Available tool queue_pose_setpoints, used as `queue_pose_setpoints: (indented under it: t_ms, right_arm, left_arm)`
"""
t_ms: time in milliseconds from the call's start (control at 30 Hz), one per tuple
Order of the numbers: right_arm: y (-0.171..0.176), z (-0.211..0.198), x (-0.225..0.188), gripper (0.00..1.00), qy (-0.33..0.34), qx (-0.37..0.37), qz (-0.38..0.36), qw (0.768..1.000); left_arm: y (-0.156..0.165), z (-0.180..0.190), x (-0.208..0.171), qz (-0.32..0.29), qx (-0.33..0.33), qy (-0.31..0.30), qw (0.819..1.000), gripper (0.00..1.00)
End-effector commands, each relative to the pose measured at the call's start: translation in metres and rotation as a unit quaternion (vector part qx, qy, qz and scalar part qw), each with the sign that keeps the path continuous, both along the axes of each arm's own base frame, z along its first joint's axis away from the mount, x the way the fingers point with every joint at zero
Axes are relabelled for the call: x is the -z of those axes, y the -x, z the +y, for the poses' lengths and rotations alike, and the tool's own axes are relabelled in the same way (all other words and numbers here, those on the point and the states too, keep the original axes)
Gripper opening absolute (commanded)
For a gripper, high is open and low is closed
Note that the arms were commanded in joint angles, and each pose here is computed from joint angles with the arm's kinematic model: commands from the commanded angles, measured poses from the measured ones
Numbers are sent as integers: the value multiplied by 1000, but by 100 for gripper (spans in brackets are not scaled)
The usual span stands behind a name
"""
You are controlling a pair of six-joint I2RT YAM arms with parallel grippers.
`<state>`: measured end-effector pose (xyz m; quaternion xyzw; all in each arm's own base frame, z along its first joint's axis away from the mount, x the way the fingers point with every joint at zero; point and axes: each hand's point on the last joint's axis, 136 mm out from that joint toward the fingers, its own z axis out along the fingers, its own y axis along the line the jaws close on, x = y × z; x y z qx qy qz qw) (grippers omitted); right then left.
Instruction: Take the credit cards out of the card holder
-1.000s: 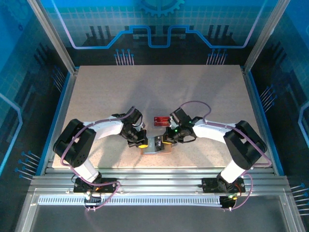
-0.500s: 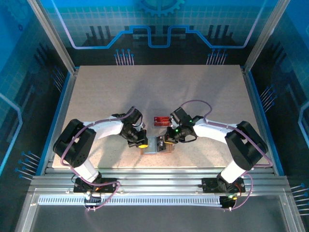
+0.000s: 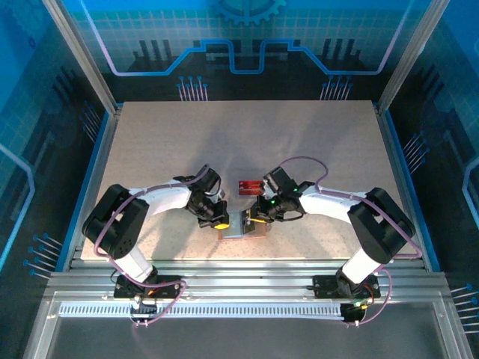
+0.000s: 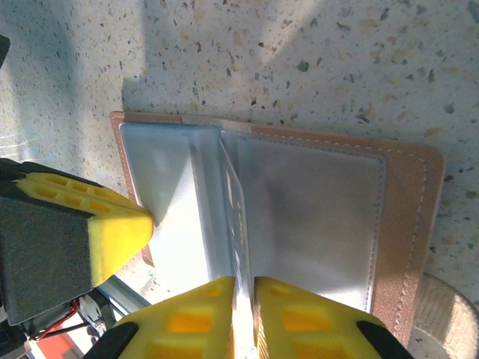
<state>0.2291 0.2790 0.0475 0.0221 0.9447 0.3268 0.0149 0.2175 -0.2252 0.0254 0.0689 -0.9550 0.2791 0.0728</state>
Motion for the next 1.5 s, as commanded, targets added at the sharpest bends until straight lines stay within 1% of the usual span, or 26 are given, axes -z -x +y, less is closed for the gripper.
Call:
queue_pose_setpoints:
  t_ms: [0,200,533,667,833,1033,1133,1300,1400,1467]
  right_arm:
    - [10,0,0,14,3,-4,12,1000]
    - [11,-2,-1,13,8,-5,11,1000]
    - [11,-2,-4,9,13,-7,8,1000]
    - [11,-2,-8,7,14,-8,5,1000]
    - [11,-5,-16,7,18,-7,-4,1000]
    - [11,-15,-29,6,37,-10,-27,999]
    - [1,-16,-46,6,41,-15,-51,998]
    - [-10,-20,-61,4,59,-60,-89,992]
    - [-16,-19,-70,3,76,-121,-130,981]
    - [-20,-16,-77,2,85,-175,-159,968]
  left_arm:
    - [6,5,6,12,4,-21,1000,5]
    - [4,3,5,12,3,-14,1000,5]
    - [1,-1,-3,5,-1,-4,1000,6]
    - [-5,-6,-18,-11,-4,11,1000,11]
    - [-15,-15,-38,-27,-5,33,999,15]
    - [-32,-20,-56,-62,-15,42,997,15]
    - [-36,-21,-62,-72,-16,44,996,15]
    - [-38,-12,-62,-83,-28,35,996,16]
    - [-36,-7,-57,-76,-32,31,996,17]
    - [-34,-4,-54,-75,-34,29,996,17]
